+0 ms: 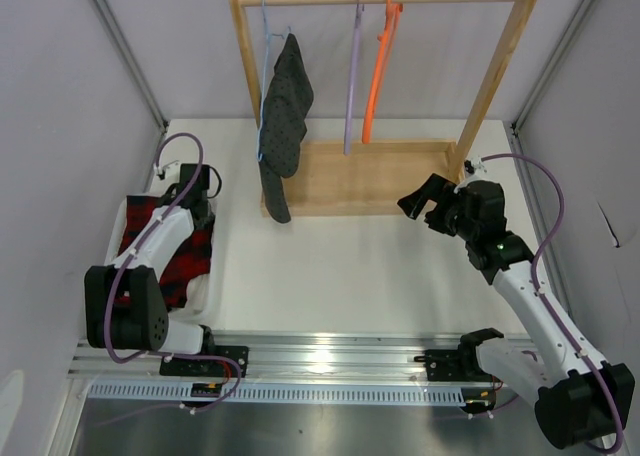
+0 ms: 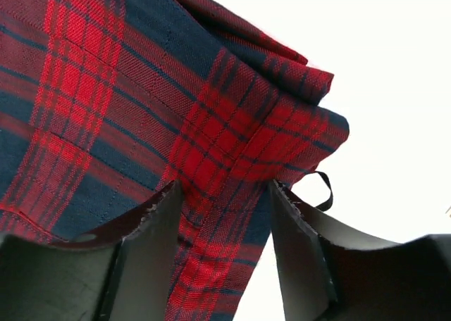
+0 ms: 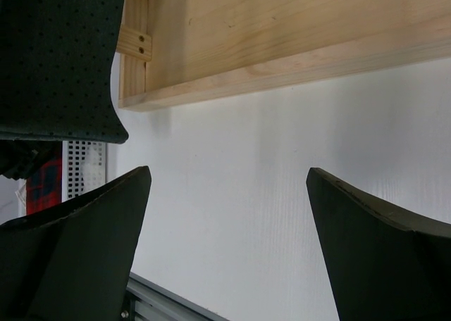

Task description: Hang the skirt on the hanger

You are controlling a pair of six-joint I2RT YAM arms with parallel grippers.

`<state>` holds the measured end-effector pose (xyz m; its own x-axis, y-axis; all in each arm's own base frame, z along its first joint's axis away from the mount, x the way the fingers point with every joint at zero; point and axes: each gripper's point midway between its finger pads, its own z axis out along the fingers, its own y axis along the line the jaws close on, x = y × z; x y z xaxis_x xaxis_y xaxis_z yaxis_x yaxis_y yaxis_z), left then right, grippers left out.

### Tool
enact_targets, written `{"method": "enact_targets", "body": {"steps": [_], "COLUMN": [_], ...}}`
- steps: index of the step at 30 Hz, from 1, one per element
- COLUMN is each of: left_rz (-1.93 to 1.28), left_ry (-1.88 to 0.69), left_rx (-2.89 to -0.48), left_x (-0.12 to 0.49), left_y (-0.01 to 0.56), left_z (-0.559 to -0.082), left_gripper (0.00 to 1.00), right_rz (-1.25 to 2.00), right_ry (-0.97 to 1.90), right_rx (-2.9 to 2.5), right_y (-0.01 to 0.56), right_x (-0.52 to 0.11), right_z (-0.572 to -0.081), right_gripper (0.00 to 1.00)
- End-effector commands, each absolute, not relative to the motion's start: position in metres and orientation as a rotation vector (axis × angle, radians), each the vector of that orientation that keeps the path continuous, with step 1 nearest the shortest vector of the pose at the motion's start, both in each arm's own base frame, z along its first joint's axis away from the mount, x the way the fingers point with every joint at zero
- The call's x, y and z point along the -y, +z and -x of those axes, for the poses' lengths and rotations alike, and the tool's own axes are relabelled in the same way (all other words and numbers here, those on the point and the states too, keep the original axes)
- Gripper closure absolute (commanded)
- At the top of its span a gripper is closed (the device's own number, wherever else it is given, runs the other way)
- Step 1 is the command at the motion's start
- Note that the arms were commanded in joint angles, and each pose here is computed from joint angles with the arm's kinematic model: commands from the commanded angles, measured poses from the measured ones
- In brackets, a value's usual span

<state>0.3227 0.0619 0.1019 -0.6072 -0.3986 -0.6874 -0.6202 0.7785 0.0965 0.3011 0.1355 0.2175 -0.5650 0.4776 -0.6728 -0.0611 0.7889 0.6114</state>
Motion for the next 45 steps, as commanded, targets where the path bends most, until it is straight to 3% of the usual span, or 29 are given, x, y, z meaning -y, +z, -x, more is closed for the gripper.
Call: {"method": "enact_targets", "body": {"steps": [1,5,16,32,39,45], "left_rz": [0.774,0.766,0.686,0.349,0.062,-0.114], "left_ry": [0.417,0.360,0.162,-0.269,-0.522,-0.755], "left_rx": [-2.238,-2.198,-1.956,-1.280,-1.054,-0.979], "left_x": [-0.068,-0.065,-0.053,-0.002,0.053,0.094], "left_y": [0.120,0.143,0.270,0.573,0.647,0.668], "left_z": [-0.337,-0.342,-0.329,-0.220,-0.170,-0.144], "left_gripper": [0.64,1.00,1.00,1.00,1.00,1.00], "right_rz": [-0.300,-0.299,-0.275,-0.149,-0.140,-0.129], "right_ry": [0.768,0.769,0.819,0.827,0.831,0.837], "right_rx": [-2.006,-2.005,-1.975,-1.936,-1.920,-1.915], "right_y": [0.230,0.231,0.246,0.298,0.310,0.314], "right_x": [-0.136,-0.136,-0.143,-0.151,-0.152,-0.153], "right_z": [-0.301,-0.299,-0.301,-0.311,-0.311,-0.309], "right_gripper": [0.00,0.01,0.01,0.01,0.01,0.01]}}
